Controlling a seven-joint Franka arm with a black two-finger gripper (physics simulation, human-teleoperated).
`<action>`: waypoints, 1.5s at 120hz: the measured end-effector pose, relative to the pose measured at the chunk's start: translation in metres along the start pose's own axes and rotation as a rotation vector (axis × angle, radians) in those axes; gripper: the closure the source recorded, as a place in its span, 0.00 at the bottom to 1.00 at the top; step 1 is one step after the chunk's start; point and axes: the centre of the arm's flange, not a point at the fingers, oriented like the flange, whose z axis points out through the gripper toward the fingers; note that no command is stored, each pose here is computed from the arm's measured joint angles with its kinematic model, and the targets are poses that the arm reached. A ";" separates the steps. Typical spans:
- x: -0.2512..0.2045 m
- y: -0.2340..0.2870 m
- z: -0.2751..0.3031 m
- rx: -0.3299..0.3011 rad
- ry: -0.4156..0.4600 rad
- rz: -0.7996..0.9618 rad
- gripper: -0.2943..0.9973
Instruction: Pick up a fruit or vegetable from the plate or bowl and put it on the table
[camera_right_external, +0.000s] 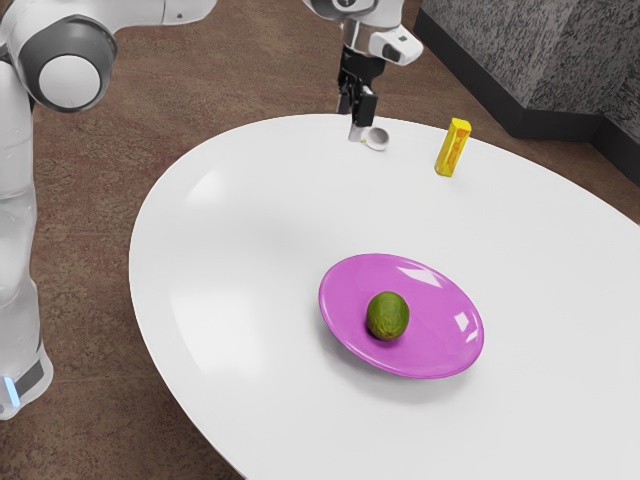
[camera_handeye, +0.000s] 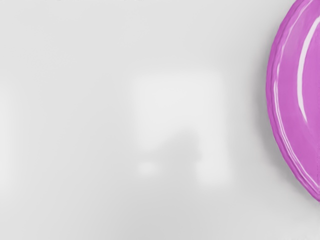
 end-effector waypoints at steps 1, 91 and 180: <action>0.000 0.000 0.000 0.000 0.000 0.001 0.23; -0.035 0.083 -0.034 -0.044 -0.015 0.199 0.23; 0.018 0.280 0.039 -0.048 -0.007 0.528 0.23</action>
